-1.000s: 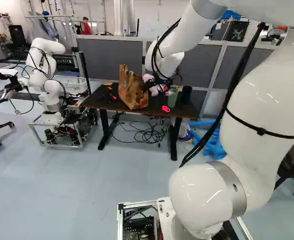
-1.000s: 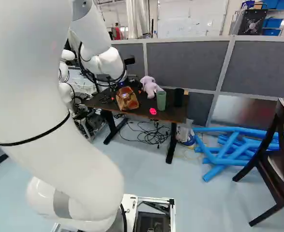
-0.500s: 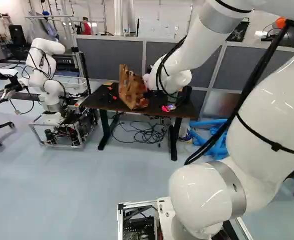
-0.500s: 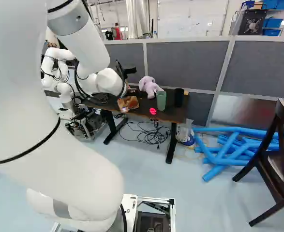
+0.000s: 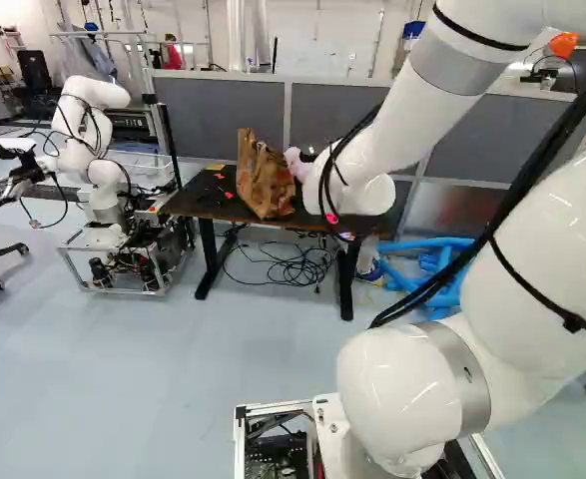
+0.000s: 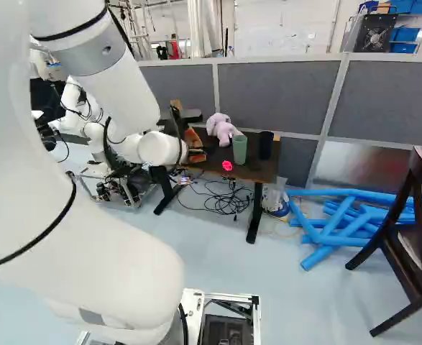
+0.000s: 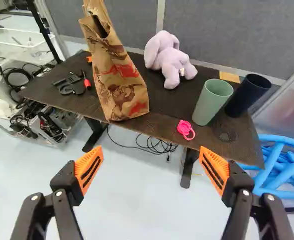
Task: Pick up the bag on the ground and place it on the table
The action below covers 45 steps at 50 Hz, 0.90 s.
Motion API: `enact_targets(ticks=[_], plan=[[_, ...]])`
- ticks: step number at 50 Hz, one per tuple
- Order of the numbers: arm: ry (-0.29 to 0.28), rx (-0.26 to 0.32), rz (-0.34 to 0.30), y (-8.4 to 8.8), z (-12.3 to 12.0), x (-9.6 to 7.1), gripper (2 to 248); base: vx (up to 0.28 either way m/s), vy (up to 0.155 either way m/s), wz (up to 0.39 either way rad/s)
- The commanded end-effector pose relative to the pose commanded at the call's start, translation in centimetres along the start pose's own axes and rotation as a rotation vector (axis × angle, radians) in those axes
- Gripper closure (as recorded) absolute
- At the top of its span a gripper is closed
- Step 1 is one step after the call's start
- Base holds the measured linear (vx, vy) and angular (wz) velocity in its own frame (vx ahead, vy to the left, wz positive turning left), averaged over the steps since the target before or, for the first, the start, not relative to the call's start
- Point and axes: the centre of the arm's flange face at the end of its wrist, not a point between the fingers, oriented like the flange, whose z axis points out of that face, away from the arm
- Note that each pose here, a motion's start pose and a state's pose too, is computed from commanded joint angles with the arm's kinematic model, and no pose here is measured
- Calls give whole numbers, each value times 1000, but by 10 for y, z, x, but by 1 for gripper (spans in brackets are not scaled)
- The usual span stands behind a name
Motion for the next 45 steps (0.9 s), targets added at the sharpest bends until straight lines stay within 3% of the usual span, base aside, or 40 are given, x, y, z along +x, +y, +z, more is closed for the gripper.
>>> enact_targets(ticks=[22,45], plan=[[88,-10,28,1,-24,-39,3,0,0,0],[148,-15,46,1,-42,-65,3,0,0,0]])
